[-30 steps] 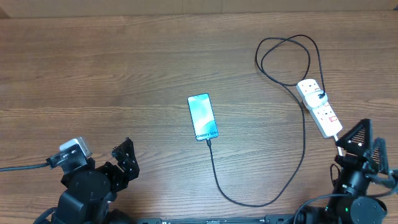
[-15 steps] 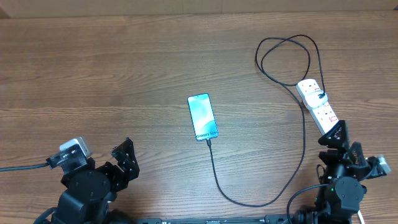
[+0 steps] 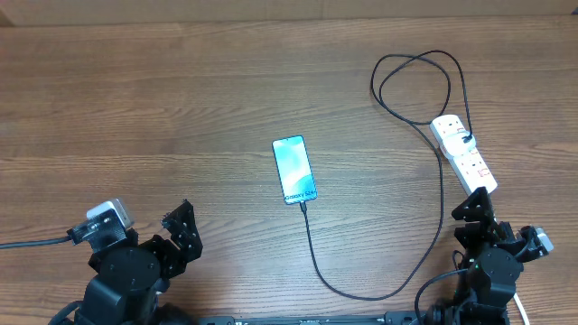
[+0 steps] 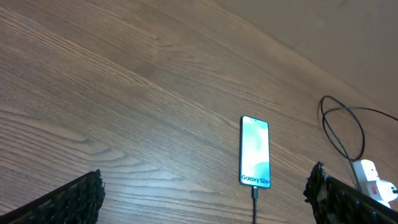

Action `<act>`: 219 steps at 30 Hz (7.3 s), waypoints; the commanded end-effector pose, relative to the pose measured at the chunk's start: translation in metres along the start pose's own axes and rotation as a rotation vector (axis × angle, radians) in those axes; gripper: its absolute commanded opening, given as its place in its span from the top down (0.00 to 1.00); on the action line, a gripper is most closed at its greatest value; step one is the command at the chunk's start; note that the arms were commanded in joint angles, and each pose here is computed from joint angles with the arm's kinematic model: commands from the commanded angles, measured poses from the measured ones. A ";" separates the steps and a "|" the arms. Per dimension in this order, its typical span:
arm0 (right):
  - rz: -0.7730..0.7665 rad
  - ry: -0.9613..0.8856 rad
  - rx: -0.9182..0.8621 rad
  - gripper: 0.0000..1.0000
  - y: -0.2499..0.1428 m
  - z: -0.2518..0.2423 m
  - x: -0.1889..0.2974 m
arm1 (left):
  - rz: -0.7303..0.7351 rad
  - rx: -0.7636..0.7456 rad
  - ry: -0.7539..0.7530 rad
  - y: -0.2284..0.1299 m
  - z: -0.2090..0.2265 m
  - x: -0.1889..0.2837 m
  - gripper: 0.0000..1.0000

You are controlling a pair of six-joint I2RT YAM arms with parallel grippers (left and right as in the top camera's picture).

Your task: Plug charger to phone and switch on socket

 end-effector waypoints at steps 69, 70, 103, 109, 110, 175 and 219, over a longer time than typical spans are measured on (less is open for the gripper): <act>-0.063 0.393 0.490 0.00 -0.012 0.028 -0.010 | 0.003 0.012 -0.006 -0.001 0.000 0.000 0.01; -0.063 0.393 0.490 0.00 -0.012 0.028 -0.010 | 0.003 0.012 -0.007 -0.001 0.000 0.000 0.00; -0.063 0.393 0.490 0.00 -0.012 0.028 -0.010 | -0.014 0.007 0.063 -0.013 0.022 0.007 0.00; -0.063 0.393 0.490 0.00 -0.012 0.028 -0.010 | -0.117 0.089 0.045 -0.027 0.035 0.001 0.00; -0.063 0.393 0.490 0.00 -0.012 0.028 -0.010 | -0.136 0.080 0.030 -0.031 0.035 -0.003 0.01; -0.063 0.393 0.490 0.00 -0.012 0.028 -0.010 | -0.558 -0.460 -0.081 -0.086 0.050 -0.148 0.01; -0.063 0.393 0.490 0.00 -0.012 0.028 -0.010 | -0.559 -0.460 -0.081 -0.086 0.050 -0.148 0.01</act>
Point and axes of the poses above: each gripper's point midway between its finger pads, its own x axis back along the fingers, its own z axis along the line the jaws close on, y = z × x, the point moved 9 cm from there along x, back along the fingers, and after that the axes turned 12 degrees about -x, right-handed, at the moved point
